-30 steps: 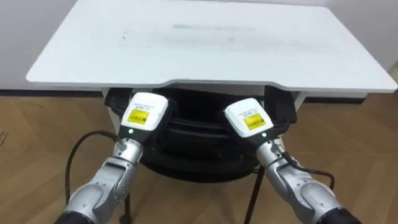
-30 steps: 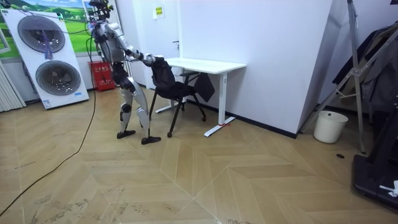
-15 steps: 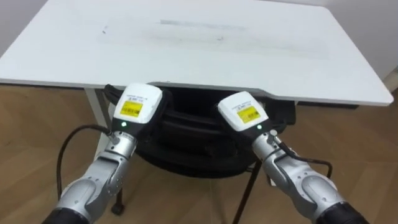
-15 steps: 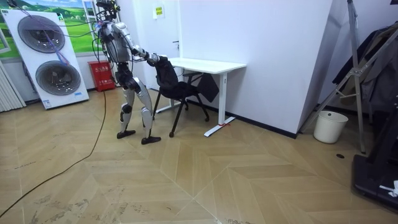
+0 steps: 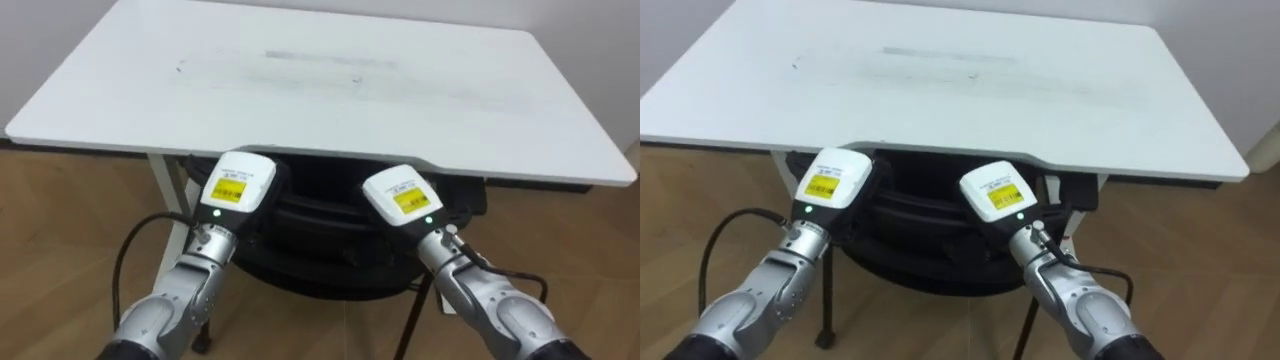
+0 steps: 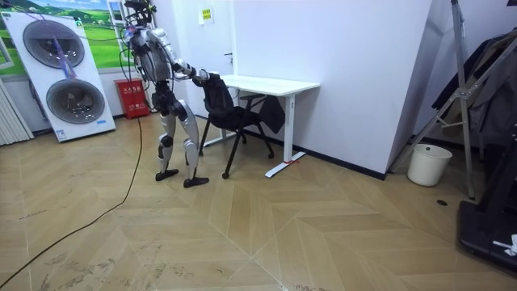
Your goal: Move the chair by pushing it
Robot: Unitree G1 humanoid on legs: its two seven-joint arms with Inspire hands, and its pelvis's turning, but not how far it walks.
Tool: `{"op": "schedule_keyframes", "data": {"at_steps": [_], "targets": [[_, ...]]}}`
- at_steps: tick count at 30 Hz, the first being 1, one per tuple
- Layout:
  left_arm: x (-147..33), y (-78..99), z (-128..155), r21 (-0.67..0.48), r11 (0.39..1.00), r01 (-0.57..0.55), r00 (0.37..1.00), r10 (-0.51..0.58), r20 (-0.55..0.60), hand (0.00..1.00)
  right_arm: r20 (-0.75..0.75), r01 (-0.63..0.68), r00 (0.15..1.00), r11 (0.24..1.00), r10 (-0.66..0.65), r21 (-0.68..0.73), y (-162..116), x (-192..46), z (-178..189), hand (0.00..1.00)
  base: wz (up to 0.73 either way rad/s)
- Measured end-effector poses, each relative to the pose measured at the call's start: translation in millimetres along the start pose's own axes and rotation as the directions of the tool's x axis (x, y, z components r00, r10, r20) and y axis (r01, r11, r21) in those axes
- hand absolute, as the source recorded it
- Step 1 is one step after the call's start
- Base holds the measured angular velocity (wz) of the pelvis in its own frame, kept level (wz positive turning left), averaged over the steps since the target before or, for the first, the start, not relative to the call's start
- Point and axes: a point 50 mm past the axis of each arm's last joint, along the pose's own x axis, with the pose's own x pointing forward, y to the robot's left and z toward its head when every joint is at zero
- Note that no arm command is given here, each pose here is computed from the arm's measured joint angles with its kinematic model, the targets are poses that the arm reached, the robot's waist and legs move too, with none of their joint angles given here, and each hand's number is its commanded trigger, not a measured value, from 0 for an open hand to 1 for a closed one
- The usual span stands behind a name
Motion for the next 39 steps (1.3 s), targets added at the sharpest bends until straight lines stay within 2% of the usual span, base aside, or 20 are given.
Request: {"op": "schedule_keyframes", "data": {"at_steps": [1, 5, 7, 17, 20, 23, 25, 27, 28, 29, 30, 32, 33, 35, 36, 38, 39], "targets": [[0.0, 0.6, 0, 0.001, 1.0, -0.004, 1.0, 0.004, -0.002, 0.0, 0.0, 0.003, 1.0, 1.0, -0.003, 0.0, -1, 0, 0, 0.0, -0.04], [1.0, 1.8, 1, -0.015, 1.0, -0.008, 0.999, 0.008, -0.033, 0.0, -0.011, -0.001, 1.0, 1.0, 0.001, 0.028, -3, 1, 0, 0.0, 0.0], [2.1, 2.5, 1, -0.075, 0.997, -0.019, 0.997, 0.013, -0.078, 0.0, -0.031, 0.0, 1.0, 0.998, 0.002, 0.071, -4, 1, -2, 0.0, 0.0], [5.1, 11.8, -1, -0.255, 0.963, -0.088, 0.986, 0.047, -0.162, 0.0, -0.076, 0.038, 0.997, 0.98, -0.024, 0.193, -10, 2, -9, 0.0, 0.0], [-5.9, 24.5, -14, -0.362, 0.909, -0.205, 0.958, 0.11, -0.266, 0.0, -0.108, 0.15, 0.986, 0.957, -0.127, 0.248, -27, -7, -16, 0.0, 0.0], [-13.3, 37.6, -35, -0.376, 0.872, -0.314, 0.913, 0.169, -0.372, 0.0, -0.091, 0.183, 0.982, 0.952, -0.166, 0.247, -34, -18, -21, 0.0, 0.02], [-24.1, 53.4, -53, -0.336, 0.84, -0.427, 0.854, 0.253, -0.455, 0.0, -0.079, 0.219, 0.975, 0.951, -0.207, 0.217, -42, -34, -30, 0.0, 0.05], [-40.7, 65.5, -68, -0.301, 0.776, -0.554, 0.769, 0.339, -0.542, 0.0, -0.087, 0.344, 0.939, 0.918, -0.333, 0.196, -64, -47, -39, 0.0, 0.0], [-45.5, 81.6, -74, -0.278, 0.691, -0.667, 0.688, 0.43, -0.584, 0.0, -0.167, 0.512, 0.858, 0.838, -0.487, 0.189, -87, -54, -53, 0.0, -0.07], [-48.3, 101.7, -77, -0.274, 0.582, -0.765, 0.611, 0.523, -0.595, 0.0, -0.266, 0.679, 0.729, 0.714, -0.631, 0.168, -111, -67, -71, 0.0, -0.08], [-51.0, 111.5, -78, -0.274, 0.523, -0.807, 0.569, 0.567, -0.596, 0.0, -0.312, 0.755, 0.649, 0.637, -0.694, 0.154, -122, -76, -80, 0.0, -0.13], [-68.9, 137.0, -84, -0.224, 0.35, -0.91, 0.411, 0.677, -0.611, 0.0, -0.428, 0.923, 0.362, 0.381, -0.828, 0.044, -153, -113, -108, 0.0, -0.23], [-75.4, 140.4, -87, -0.201, 0.319, -0.926, 0.372, 0.692, -0.619, 0.0, -0.45, 0.945, 0.299, 0.327, -0.842, 0.016, -157, -122, -113, 0.0, -0.2], [-100.0, 139.9, -96, -0.114, 0.252, -0.961, 0.263, 0.711, -0.652, 0.0, -0.549, 0.986, 0.095, 0.155, -0.83, -0.064, -156, -160, -129, 0.0, -0.15], [-105.6, 137.8, -98, -0.098, 0.236, -0.967, 0.24, 0.701, -0.672, 0.0, -0.58, 0.991, 0.05, 0.112, -0.813, -0.071, -153, -169, -131, 0.0, -0.2], [-124.8, 129.4, -106, -0.041, 0.163, -0.986, 0.139, 0.647, -0.749, 0.0, -0.705, 0.995, -0.087, -0.021, -0.704, -0.102, -133, -194, -135, 0.0, -0.08], [-128.3, 126.9, -107, -0.031, 0.149, -0.988, 0.119, 0.631, -0.766, 0.0, -0.732, 0.993, -0.112, -0.048, -0.672, -0.108, -128, -199, -136, 0.0, 0.0]]}}
